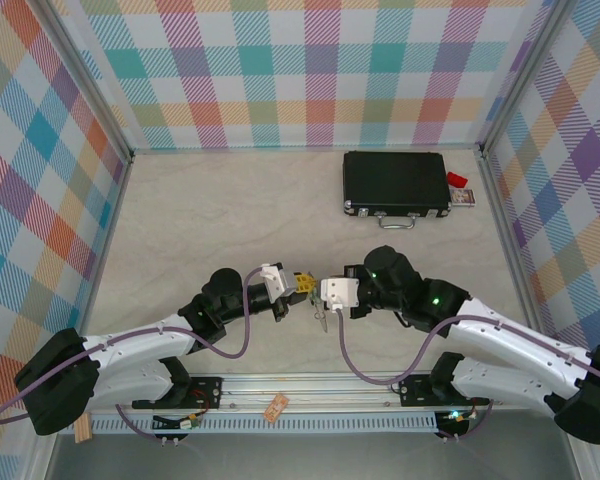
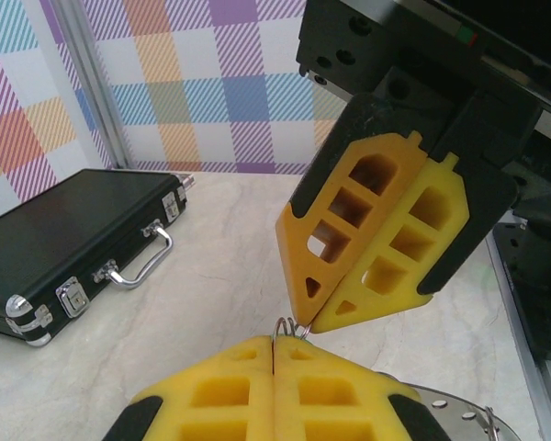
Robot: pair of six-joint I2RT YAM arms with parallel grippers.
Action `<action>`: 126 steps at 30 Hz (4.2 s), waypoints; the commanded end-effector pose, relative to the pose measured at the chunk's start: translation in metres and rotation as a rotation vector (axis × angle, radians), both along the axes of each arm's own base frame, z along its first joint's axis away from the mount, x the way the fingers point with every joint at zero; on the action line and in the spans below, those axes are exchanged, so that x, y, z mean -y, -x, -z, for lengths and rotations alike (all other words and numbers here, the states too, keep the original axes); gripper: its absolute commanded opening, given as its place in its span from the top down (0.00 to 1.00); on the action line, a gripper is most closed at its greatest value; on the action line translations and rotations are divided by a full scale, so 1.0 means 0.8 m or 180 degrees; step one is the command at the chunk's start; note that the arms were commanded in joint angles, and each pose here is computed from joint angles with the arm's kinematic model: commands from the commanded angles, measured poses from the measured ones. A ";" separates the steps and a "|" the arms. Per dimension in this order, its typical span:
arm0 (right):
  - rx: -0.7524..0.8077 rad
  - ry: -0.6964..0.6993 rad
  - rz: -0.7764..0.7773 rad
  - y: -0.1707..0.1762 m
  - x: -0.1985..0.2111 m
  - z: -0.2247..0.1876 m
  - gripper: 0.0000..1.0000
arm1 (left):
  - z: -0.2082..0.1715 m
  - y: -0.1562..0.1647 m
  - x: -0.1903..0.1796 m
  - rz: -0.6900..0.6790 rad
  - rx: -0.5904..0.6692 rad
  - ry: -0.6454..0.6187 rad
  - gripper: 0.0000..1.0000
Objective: Put the keys on the keyring
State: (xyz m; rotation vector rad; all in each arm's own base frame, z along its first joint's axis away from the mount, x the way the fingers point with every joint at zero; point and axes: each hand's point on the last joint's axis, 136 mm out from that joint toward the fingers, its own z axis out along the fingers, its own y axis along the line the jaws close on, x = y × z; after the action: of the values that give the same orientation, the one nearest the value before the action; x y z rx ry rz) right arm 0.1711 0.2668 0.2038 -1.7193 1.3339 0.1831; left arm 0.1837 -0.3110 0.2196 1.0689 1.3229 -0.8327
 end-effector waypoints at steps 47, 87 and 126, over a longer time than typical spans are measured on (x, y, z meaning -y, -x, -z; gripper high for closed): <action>-0.2424 -0.2192 0.0908 -0.026 0.006 -0.137 0.63 | -0.106 -0.021 -0.014 0.0350 -0.0448 0.1226 1.00; -0.2899 -0.1793 0.0659 -0.021 -0.022 -0.087 0.89 | -0.119 -0.015 -0.017 0.0418 -0.0456 0.1319 1.00; -0.1355 0.0076 0.1156 -0.053 0.008 -0.046 1.00 | -0.057 -0.031 -0.008 0.0140 -0.0742 0.0364 0.76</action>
State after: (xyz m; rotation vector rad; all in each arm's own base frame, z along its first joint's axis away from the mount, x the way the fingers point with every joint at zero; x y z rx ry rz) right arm 0.2082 0.2642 0.2345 -1.4112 1.9883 0.4590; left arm 0.2081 -0.3035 0.2647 0.8985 1.4283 -1.0876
